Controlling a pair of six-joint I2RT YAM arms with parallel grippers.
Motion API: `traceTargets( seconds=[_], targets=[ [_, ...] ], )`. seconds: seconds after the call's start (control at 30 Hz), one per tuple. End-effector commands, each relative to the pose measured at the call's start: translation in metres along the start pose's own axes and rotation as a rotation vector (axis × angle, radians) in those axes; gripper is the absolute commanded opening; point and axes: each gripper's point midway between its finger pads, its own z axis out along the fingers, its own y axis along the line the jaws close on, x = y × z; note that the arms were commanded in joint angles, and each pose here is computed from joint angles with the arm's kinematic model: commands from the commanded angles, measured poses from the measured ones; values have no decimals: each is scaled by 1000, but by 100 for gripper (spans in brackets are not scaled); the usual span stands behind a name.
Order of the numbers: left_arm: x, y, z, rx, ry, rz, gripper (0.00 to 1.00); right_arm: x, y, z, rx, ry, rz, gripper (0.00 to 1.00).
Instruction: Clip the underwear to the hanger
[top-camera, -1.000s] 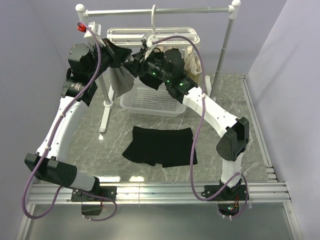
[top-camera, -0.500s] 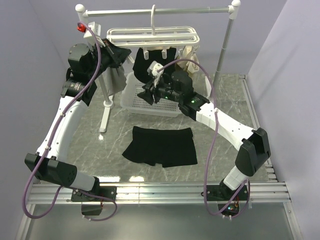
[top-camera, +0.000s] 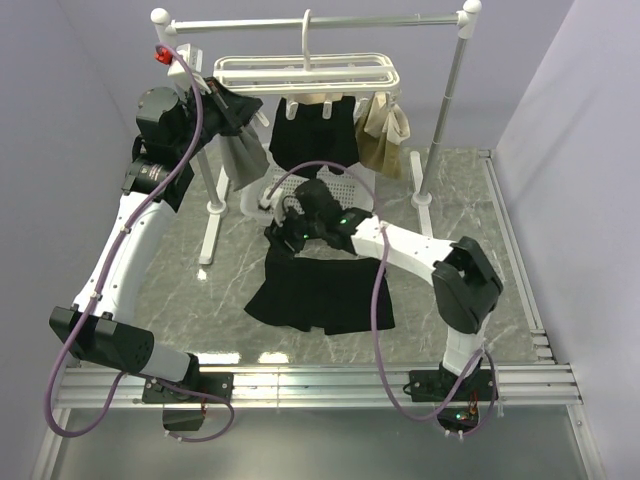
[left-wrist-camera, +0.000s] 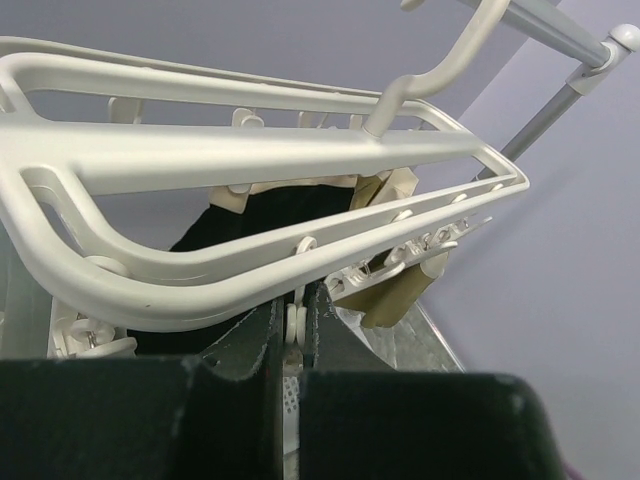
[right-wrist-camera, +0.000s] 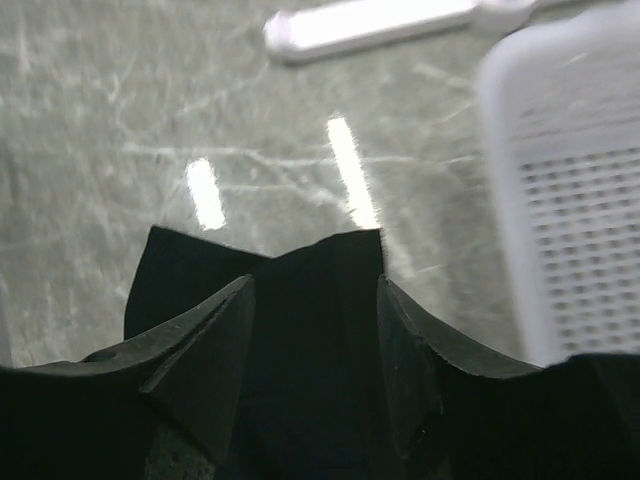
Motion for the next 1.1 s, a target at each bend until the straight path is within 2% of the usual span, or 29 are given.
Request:
traceTargets(
  seconds=[0.0,0.23,0.53,0.77,1.07],
  targets=[
    [-4,-4,-3,18,-5,24,0,12,7,14,22,37,-48,59],
    [-1,-3,-7,15,-5,26,0,58,5,46,117,124,-18,58],
    [2,-4,-13,21,-8,33,0,92,-12,57,221,179,31,62],
    [1,-5,-16,23,-15,37,0,106,-16,65,253,209,78,73],
    [2,-3,-16,15,-16,40,0,110,-19,67,232,213,116,76]
  ],
)
